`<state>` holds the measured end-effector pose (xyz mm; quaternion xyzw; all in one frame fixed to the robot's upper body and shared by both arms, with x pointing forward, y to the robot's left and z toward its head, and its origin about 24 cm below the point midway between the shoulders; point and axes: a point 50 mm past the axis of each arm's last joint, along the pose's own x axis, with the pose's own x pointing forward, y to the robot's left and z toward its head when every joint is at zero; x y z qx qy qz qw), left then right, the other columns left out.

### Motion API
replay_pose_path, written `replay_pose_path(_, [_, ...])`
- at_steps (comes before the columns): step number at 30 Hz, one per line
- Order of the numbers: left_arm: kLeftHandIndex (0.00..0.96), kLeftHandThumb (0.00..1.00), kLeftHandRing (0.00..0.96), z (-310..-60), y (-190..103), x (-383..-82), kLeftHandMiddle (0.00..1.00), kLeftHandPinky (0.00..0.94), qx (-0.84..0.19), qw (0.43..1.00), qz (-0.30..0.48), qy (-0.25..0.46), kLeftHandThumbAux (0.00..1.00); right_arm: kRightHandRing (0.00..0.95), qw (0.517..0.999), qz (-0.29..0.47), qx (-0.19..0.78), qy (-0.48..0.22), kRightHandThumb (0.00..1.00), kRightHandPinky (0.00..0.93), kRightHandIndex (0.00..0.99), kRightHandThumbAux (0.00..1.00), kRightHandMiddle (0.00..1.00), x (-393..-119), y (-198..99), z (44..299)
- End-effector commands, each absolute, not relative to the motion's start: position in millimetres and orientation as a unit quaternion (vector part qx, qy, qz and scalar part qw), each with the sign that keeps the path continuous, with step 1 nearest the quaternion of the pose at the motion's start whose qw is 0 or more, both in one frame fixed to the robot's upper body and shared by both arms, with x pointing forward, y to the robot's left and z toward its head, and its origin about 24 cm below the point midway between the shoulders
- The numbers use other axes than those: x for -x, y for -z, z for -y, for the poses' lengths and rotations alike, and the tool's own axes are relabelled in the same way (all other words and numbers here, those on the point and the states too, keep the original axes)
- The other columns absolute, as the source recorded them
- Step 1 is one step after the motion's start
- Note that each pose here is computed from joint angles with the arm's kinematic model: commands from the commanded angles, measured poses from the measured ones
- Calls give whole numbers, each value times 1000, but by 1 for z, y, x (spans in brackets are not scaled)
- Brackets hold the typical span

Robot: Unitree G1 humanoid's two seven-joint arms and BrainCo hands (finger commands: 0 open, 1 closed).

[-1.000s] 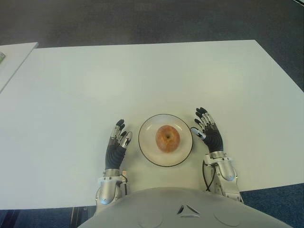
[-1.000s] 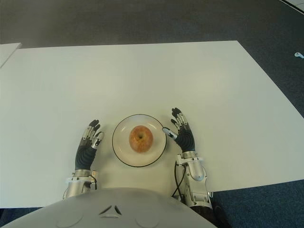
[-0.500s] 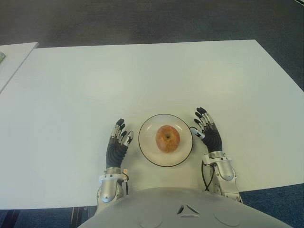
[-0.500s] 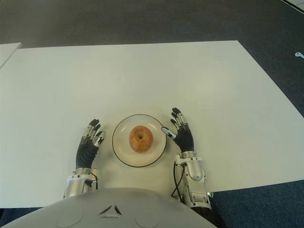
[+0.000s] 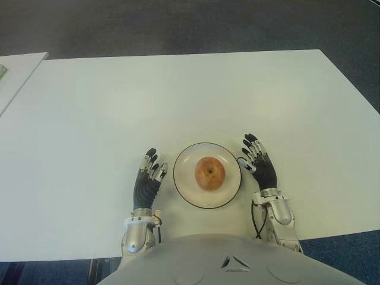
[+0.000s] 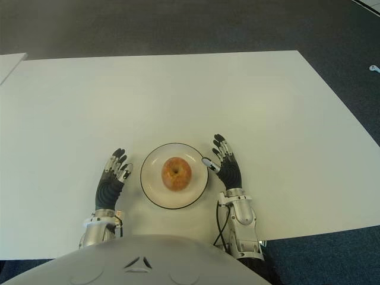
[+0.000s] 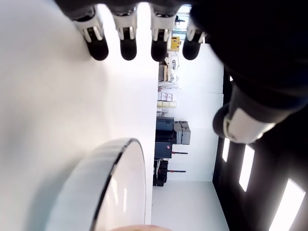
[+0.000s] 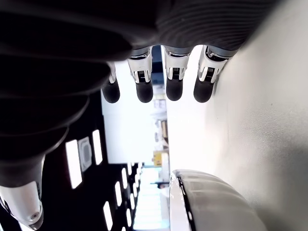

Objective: Put the apples into the plate.

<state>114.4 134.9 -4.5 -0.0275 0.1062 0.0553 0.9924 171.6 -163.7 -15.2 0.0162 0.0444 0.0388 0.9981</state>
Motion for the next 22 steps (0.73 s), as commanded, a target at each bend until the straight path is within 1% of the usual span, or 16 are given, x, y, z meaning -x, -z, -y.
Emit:
replay_pose_path(1, [0,45,0,-133,15,-111,0,0,15,991,-122,-46,541,0,992,-119,-21,-41,117,0,8,628,4,-163,36,164])
replay_pose_path(10, [0,45,0,-132,17,-113,0,0,12,993,-110,-36,514,0,990,-129,-20,-46,109,1,19,643,12,-166,39,167])
replay_pose_path(22, [4,59,0,-130,16,-113,0,0,24,994,-101,-43,460,9,991,-120,-20,-48,99,7,26,644,29,-169,41,169])
